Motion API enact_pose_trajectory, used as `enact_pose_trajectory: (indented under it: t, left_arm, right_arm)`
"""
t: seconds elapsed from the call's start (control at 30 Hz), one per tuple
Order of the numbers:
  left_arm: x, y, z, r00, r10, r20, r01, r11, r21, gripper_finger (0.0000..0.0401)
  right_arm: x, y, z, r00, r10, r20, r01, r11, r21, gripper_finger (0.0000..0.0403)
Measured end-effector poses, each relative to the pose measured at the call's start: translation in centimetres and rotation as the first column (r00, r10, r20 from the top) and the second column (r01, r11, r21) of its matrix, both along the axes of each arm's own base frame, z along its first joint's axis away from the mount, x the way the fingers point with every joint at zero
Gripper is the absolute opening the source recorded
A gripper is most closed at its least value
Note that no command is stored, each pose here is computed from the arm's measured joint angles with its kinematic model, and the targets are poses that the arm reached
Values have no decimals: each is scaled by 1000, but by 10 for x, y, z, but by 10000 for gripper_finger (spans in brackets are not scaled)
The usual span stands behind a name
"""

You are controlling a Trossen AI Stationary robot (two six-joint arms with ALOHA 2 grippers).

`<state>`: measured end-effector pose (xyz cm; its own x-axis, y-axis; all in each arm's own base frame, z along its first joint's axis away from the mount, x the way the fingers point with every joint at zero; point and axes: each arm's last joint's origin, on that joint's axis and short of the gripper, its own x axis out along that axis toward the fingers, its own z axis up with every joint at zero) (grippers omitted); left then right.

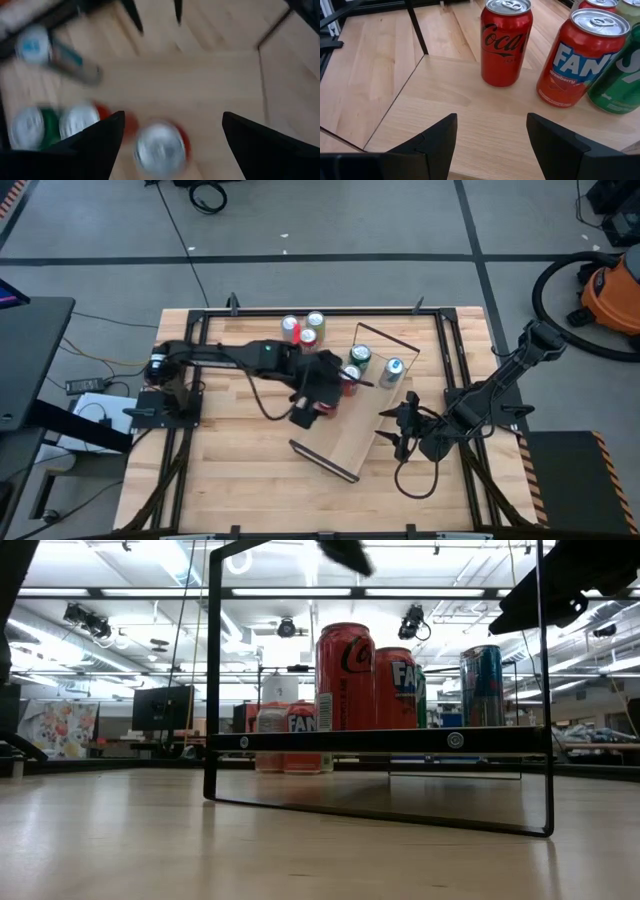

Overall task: Place canned beverage on shelf
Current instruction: Put the red soda can on the shelf

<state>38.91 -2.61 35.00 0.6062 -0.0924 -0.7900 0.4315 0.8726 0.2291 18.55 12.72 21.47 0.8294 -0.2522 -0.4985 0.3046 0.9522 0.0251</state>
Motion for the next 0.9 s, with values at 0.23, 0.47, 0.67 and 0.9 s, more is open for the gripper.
enact_pose_trajectory:
  t: [0.23, 0.47, 0.67, 0.9]
  left_arm:
    - [-27, 23, -7, 942, 206, -266, -223, 974, -38, 346]
    - [-17, 36, -28, 894, 278, -352, -306, 952, -25, 346]
    - [-5, 34, -45, 887, 257, -383, -284, 959, -14, 346]
    - [1, 33, -45, 899, 289, -328, -312, 950, -20, 346]
  right_arm:
    - [1, 1, 0, 1000, 3, 3, -3, 1000, -1, 250]
    - [2, 2, -2, 1000, 6, 2, -6, 1000, -4, 250]
    - [2, 2, -2, 1000, 8, 1, -8, 1000, -4, 250]
    - [1, 4, -2, 1000, 15, 4, -15, 1000, 0, 250]
